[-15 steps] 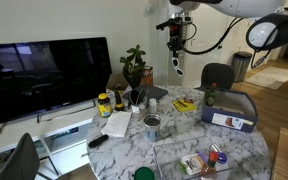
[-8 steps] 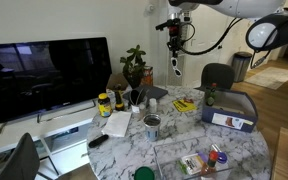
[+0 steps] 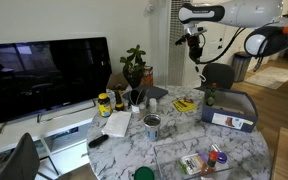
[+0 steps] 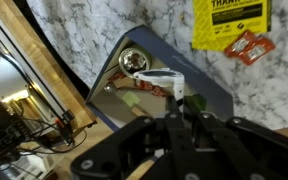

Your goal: Take the glasses out of the case and place it into the box

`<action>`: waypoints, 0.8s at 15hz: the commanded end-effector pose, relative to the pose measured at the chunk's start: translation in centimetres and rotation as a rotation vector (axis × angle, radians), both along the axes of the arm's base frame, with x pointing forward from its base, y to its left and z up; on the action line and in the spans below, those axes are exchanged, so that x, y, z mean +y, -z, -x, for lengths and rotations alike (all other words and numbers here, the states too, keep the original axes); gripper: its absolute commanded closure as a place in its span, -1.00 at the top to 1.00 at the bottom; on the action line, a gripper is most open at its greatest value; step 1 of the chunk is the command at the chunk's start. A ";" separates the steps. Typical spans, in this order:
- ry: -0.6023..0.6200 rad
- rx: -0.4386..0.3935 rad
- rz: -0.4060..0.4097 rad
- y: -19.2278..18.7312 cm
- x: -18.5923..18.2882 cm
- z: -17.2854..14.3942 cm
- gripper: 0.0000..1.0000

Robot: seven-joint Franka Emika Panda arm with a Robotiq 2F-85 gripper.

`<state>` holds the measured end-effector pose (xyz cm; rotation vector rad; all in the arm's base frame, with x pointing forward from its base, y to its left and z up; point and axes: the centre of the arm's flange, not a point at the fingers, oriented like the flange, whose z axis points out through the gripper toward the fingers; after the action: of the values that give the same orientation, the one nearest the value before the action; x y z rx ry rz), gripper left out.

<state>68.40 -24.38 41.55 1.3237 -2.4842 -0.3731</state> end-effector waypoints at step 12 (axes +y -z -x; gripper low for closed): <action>0.417 0.467 -0.102 10.7 -7.0 8.6 -0.94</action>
<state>60.76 -32.45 31.21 0.7000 -2.3274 -0.7397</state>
